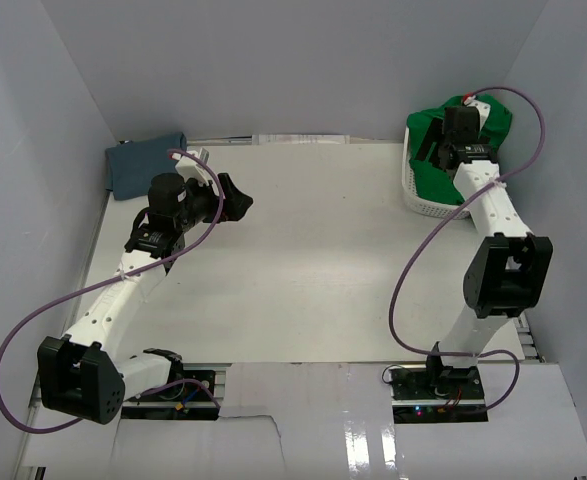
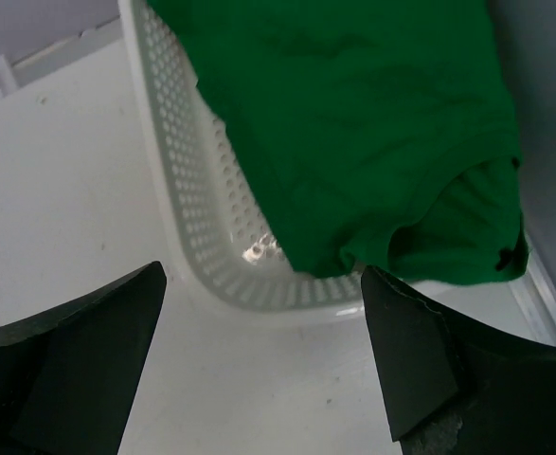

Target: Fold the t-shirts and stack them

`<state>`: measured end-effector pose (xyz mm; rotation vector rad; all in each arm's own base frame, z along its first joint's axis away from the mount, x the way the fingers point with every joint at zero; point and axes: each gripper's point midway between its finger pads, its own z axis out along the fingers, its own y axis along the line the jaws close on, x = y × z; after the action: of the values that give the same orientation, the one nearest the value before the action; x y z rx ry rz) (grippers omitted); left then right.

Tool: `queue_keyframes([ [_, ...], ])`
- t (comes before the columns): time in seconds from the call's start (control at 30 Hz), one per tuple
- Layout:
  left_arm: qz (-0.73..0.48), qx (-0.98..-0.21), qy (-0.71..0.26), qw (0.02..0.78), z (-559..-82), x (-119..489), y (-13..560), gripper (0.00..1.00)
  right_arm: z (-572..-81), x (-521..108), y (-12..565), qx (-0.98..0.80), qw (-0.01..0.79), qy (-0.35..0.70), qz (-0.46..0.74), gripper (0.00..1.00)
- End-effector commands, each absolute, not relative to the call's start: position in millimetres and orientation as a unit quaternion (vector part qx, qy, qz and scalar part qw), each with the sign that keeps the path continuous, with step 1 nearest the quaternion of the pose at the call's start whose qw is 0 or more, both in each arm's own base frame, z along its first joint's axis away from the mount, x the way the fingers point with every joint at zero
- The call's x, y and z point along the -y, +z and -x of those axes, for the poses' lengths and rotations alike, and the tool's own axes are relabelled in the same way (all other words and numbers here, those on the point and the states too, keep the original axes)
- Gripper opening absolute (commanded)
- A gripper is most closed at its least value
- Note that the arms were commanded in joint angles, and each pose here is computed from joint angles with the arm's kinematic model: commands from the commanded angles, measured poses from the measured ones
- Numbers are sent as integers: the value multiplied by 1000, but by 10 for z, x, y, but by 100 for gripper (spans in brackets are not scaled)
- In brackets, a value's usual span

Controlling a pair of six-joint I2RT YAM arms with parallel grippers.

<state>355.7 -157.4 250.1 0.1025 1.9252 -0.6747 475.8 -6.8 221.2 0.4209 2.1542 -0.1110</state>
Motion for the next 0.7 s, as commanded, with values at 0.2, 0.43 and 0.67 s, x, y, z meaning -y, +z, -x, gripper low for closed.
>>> queue_keyframes([
  [0.2,-53,-782,-301,543,-3516,1610,2762,98,-5777,595,2510,-804,528,-114,-248,90],
  [0.43,-55,-785,-304,538,-3522,1627,2708,98,-6244,651,2114,-795,548,-98,-241,90],
  [0.67,-55,-789,-302,533,-3545,1635,2655,98,-6625,831,1719,-805,539,-111,-222,90],
])
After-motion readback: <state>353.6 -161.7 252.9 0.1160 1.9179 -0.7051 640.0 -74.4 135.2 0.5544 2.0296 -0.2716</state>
